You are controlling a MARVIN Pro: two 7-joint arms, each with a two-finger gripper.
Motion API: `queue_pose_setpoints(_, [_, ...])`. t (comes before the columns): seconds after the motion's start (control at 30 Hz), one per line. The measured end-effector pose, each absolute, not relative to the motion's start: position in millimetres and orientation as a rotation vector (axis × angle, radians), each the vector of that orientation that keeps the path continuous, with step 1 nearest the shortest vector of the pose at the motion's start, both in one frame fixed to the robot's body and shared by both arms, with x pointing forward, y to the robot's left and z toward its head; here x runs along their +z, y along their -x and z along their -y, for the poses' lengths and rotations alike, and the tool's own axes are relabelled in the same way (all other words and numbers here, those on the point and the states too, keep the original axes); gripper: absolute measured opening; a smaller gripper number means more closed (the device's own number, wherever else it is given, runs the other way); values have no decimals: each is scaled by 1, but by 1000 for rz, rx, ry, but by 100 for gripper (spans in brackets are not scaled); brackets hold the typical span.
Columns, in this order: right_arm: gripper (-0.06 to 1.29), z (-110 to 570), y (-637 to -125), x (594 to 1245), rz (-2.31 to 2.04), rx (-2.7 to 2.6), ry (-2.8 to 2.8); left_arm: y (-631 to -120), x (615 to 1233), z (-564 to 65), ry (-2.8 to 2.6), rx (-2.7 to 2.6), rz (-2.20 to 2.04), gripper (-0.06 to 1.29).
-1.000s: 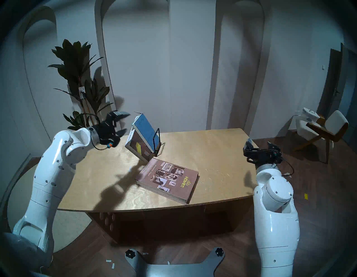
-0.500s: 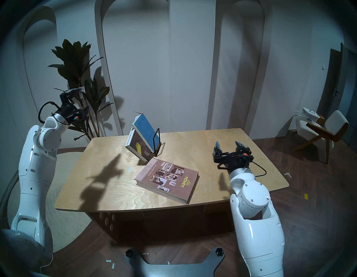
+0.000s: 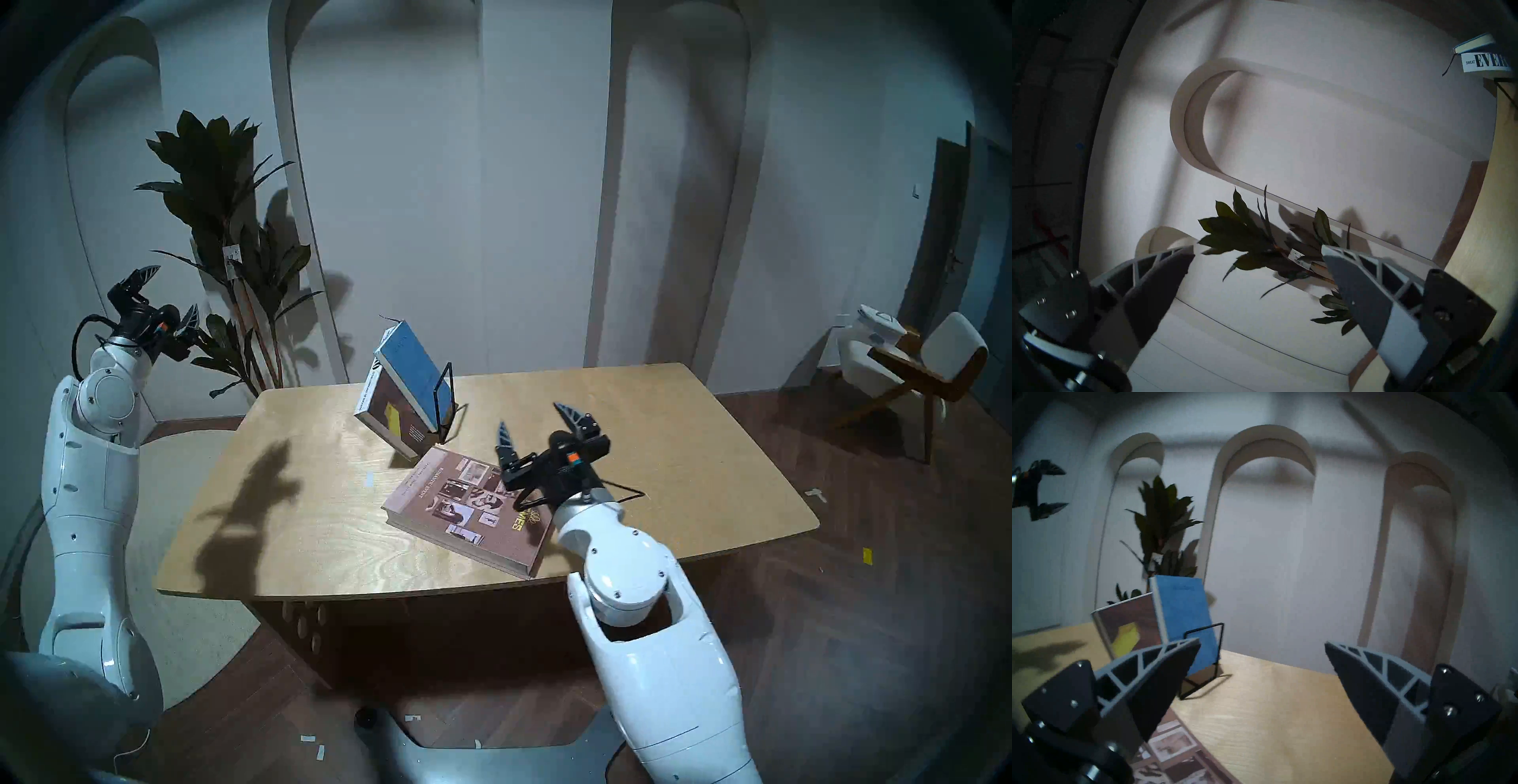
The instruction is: Stack the books into one stack
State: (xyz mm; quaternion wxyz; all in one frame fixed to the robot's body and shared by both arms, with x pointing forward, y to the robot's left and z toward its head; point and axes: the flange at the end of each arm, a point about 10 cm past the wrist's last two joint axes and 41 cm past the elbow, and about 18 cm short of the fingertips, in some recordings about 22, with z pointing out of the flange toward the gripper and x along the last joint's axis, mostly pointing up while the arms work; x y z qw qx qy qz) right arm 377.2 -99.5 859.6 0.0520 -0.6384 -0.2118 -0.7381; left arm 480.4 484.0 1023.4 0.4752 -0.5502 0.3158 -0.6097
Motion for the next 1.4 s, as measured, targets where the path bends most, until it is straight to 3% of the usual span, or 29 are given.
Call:
queue_pose_setpoints(0.4, [123, 14, -380, 831, 1077, -2234, 1795, -486, 997, -503, 1519, -1495, -741, 123])
queue_pose_setpoints(1.4, [123, -56, -439, 794, 1347, -2344, 1825, -489, 1007, -506, 1576, -1549, -761, 123])
